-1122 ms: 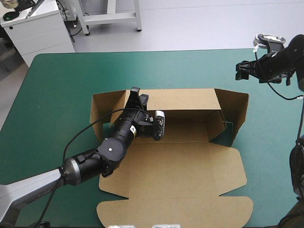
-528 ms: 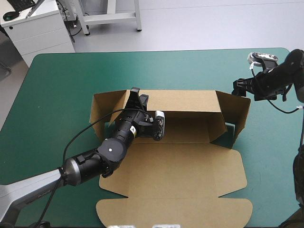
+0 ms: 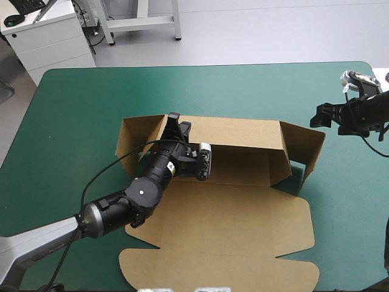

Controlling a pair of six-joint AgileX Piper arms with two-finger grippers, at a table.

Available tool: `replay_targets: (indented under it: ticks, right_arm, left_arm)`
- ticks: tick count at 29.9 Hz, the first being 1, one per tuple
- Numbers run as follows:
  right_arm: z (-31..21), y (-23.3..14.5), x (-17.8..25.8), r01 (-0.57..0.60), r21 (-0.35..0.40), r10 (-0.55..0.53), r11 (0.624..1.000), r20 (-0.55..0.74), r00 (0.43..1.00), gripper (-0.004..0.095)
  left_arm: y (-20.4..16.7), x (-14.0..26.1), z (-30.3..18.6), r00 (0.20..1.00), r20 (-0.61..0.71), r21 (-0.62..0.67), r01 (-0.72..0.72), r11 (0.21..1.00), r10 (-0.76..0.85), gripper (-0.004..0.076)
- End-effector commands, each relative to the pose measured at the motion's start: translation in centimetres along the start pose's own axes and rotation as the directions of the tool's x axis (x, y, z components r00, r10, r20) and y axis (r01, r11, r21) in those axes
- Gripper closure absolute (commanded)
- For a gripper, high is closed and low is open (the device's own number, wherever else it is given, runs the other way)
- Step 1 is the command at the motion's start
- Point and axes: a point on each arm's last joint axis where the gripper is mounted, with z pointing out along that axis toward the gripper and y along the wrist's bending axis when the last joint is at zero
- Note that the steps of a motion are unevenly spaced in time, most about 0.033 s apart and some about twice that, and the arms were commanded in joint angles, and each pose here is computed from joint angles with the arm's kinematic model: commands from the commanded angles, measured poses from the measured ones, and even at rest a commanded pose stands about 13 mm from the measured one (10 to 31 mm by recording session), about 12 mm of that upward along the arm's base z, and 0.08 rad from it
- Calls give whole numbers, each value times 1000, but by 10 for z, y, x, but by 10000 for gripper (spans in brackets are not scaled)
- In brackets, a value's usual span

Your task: Fold the box

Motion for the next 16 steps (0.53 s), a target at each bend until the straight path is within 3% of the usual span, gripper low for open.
replay_targets:
  ticks: [1,16]
  right_arm:
    - [-24,12,-3,23,-30,-19,999,103,994,171]
    - [-2,3,9,17,-58,-17,998,2,1000,171]
  left_arm:
    - [23,0,-10,999,0,-112,-46,993,46,734]
    - [13,4,2,994,-95,-108,-58,992,48,734]
